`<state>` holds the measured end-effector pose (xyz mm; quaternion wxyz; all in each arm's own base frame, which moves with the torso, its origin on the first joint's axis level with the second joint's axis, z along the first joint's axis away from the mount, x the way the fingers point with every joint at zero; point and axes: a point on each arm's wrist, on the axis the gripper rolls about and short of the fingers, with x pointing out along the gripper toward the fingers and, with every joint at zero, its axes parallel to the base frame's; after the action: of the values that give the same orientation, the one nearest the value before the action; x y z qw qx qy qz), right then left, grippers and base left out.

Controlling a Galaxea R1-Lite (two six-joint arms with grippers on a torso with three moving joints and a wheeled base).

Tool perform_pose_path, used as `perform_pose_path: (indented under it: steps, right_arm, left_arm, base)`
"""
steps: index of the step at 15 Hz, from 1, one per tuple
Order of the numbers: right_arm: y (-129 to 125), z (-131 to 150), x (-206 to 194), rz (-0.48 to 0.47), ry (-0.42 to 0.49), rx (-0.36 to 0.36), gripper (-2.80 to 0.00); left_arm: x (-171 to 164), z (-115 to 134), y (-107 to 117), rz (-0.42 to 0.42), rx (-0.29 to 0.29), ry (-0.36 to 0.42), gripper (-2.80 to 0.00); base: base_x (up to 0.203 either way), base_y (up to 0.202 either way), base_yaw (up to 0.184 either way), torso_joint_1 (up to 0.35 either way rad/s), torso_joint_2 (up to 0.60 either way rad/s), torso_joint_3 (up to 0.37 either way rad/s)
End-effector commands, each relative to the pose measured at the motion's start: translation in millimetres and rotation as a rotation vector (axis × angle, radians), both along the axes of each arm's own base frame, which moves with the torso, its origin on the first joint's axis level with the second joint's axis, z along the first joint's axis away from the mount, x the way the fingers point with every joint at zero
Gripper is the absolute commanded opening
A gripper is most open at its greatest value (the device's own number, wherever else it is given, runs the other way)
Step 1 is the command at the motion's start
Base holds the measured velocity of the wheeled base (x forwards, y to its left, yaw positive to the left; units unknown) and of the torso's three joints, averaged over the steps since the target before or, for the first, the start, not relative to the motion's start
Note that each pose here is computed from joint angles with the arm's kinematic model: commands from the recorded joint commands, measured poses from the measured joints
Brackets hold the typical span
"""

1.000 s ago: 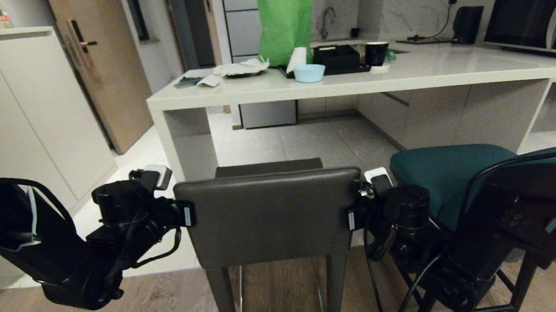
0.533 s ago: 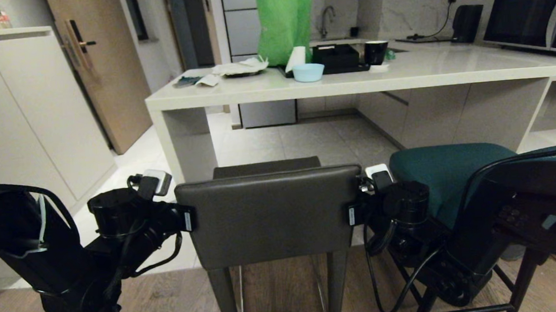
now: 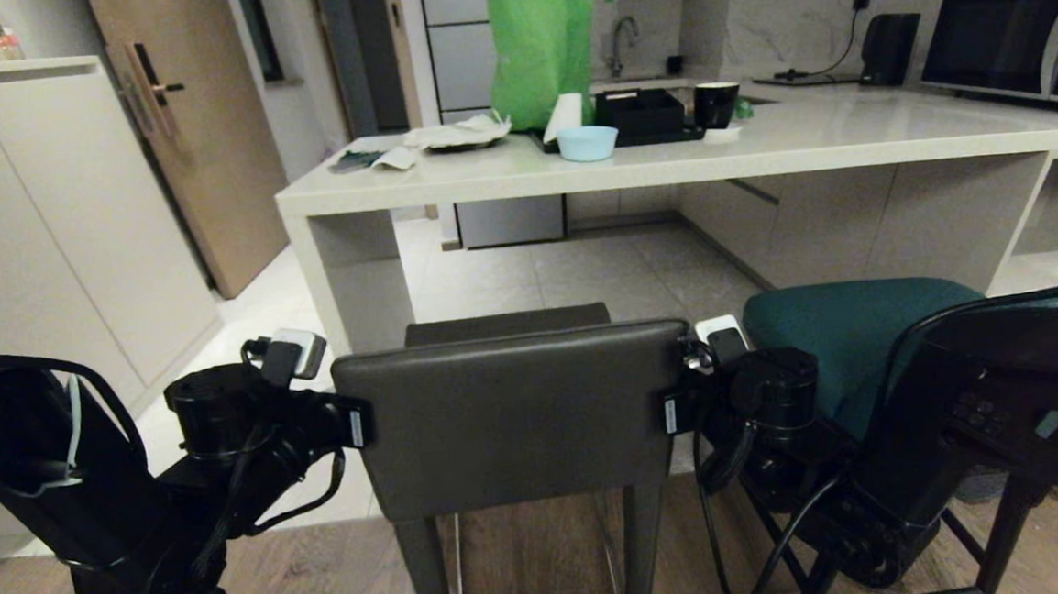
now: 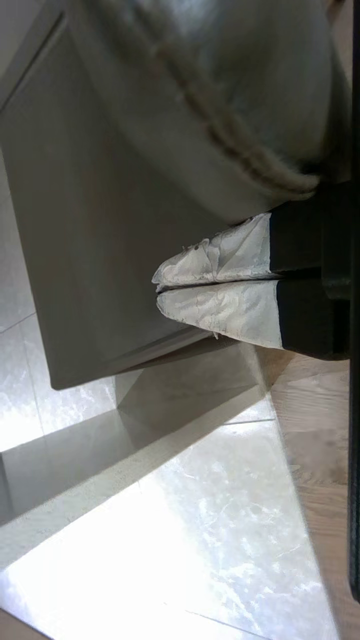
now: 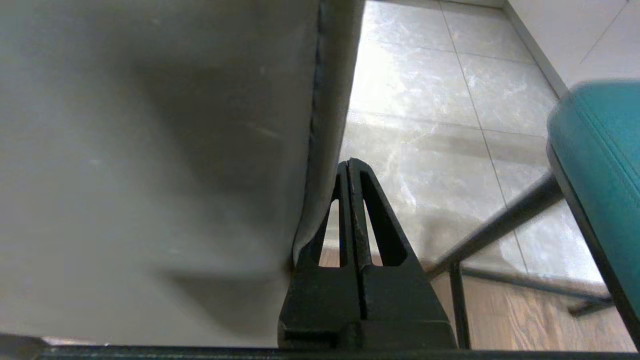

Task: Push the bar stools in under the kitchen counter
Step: Push the gray chair back under the dining table

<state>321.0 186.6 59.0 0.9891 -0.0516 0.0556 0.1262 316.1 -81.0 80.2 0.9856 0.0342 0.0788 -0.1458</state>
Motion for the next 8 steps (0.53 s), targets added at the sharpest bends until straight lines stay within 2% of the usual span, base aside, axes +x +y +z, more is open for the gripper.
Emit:
perform_pose_path:
  steps: [1, 8]
  right_arm:
    - [0.4, 2.2, 0.4, -0.001, -0.015, 0.008, -2.80]
    - [0.9, 2.2, 0.1, 0.000, -0.015, 0.008, -2.80]
  left_arm:
    - [-0.6, 1.1, 0.6, 0.002, -0.001, -0.007, -2.80]
    - [0.2, 1.9, 0.4, 0.005, -0.002, -0.011, -2.80]
  base:
    - [0.175, 0.000, -0.002, -0.004, 0.00, 0.006]
    - [0.190, 0.000, 0.003, 0.004, 0.00, 0.002]
